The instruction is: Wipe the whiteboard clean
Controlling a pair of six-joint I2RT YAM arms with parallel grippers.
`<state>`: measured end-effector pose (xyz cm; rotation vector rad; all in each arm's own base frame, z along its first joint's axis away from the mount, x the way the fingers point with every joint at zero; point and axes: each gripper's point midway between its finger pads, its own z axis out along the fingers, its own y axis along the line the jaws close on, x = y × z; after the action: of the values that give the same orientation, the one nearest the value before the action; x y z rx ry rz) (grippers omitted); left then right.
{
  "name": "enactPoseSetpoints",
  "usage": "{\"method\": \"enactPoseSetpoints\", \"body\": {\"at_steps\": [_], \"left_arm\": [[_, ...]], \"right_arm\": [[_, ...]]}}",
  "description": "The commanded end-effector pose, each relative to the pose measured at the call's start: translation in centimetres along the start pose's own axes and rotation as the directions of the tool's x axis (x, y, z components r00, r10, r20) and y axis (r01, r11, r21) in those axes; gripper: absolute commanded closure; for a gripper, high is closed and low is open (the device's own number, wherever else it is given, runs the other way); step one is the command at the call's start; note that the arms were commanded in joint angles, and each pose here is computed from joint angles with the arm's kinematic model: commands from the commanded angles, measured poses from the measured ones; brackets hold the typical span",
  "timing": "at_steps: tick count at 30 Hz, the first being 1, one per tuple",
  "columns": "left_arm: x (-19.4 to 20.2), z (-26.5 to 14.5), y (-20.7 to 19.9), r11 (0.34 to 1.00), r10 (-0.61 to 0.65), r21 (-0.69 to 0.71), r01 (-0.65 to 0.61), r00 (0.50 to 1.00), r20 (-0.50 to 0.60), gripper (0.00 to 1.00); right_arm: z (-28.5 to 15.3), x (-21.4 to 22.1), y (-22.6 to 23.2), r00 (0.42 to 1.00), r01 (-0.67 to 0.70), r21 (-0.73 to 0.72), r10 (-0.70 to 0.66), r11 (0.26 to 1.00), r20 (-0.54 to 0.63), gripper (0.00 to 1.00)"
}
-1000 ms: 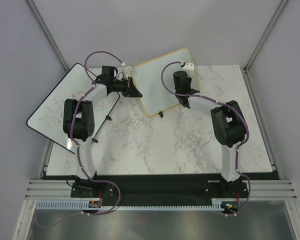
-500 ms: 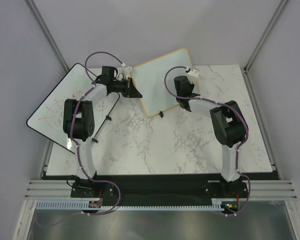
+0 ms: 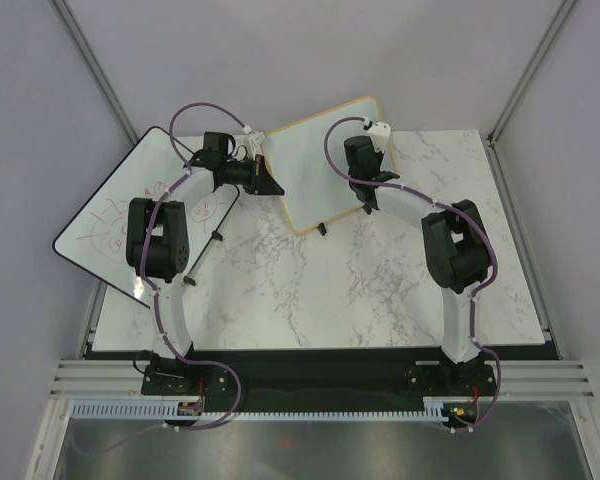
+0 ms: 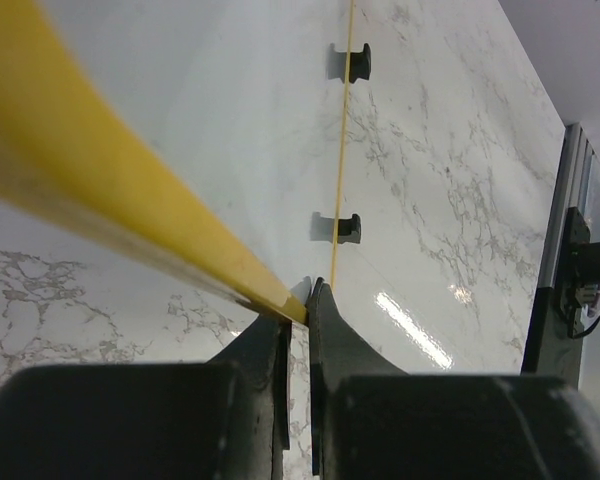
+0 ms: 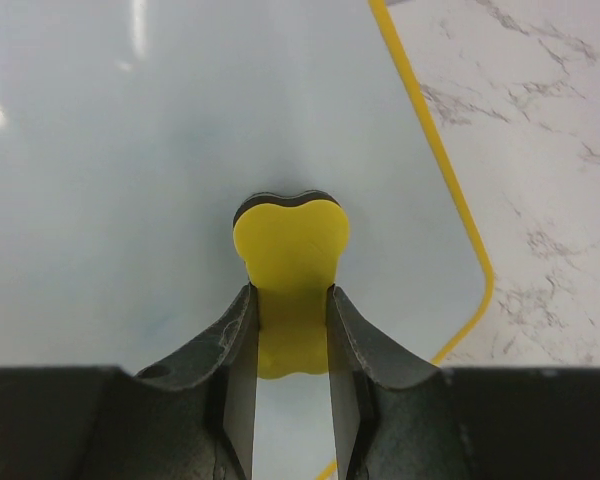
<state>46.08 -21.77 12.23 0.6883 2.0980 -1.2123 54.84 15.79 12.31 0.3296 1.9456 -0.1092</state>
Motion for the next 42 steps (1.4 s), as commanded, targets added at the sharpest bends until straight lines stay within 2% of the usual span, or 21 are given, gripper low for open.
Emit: {"method": "enactPoseSetpoints", "body": {"at_steps": [1,8,11,17,19,23,25,28,31,34,38,42], "left_arm": [[-2.1,0.2,-0.3,0.980,0.197,-0.017,-0.196,0.980,0.026,0.98],[-2.2,0.1,-0.3,0.980,0.201,-0.020,-0.200,0.979,0.028,0.98],[-2.2,0.0,-0.4,0.979,0.204,-0.021,-0.203,0.979,0.028,0.98],[-2.2,0.0,-0.5,0.979,0.205,-0.016,-0.205,0.978,0.029,0.98],[-2.1,0.0,-0.4,0.979,0.202,-0.015,-0.202,0.979,0.028,0.98],[-2.1,0.0,-0.5,0.979,0.204,-0.014,-0.203,0.979,0.028,0.98],[-2.1,0.0,-0.5,0.979,0.204,-0.013,-0.203,0.979,0.029,0.98],[-2.1,0.1,-0.5,0.979,0.203,-0.013,-0.203,0.979,0.027,0.98],[-2.1,0.0,-0.5,0.979,0.206,-0.014,-0.205,0.978,0.028,0.98],[-2.1,0.0,-0.5,0.979,0.204,-0.017,-0.204,0.979,0.027,0.98],[-2.2,0.0,-0.5,0.979,0.205,-0.017,-0.205,0.978,0.028,0.98],[-2.2,-0.1,-0.6,0.978,0.208,-0.019,-0.207,0.978,0.029,0.98]], "right_arm": [[-0.4,-1.8,5.3,1.000,-0.013,-0.157,0.015,0.988,0.015,1.00],[-0.7,-3.9,9.7,0.999,-0.012,-0.236,0.023,0.972,0.042,1.00],[-0.5,-3.5,9.4,0.999,-0.015,-0.216,0.024,0.976,0.039,1.00],[0.3,0.7,5.9,0.998,-0.052,-0.139,0.048,0.989,-0.035,1.00],[0.2,4.3,4.2,0.996,-0.030,-0.108,0.020,0.994,-0.091,1.00],[-0.3,7.9,2.5,0.988,-0.024,-0.084,0.010,0.996,-0.157,1.00],[-0.5,7.9,2.1,0.989,-0.023,-0.077,0.012,0.997,-0.147,1.00],[-0.5,6.9,2.5,0.992,-0.007,-0.088,-0.004,0.996,-0.128,1.00],[-0.2,3.6,3.8,0.997,-0.019,-0.107,0.011,0.994,-0.073,1.00],[-0.2,-2.0,6.5,0.998,-0.051,-0.160,0.054,0.986,0.013,1.00],[0.2,-5.4,8.4,0.996,-0.043,-0.181,0.057,0.983,0.070,1.00],[1.1,-5.1,9.1,0.998,-0.021,-0.174,0.032,0.985,0.060,1.00]]}}
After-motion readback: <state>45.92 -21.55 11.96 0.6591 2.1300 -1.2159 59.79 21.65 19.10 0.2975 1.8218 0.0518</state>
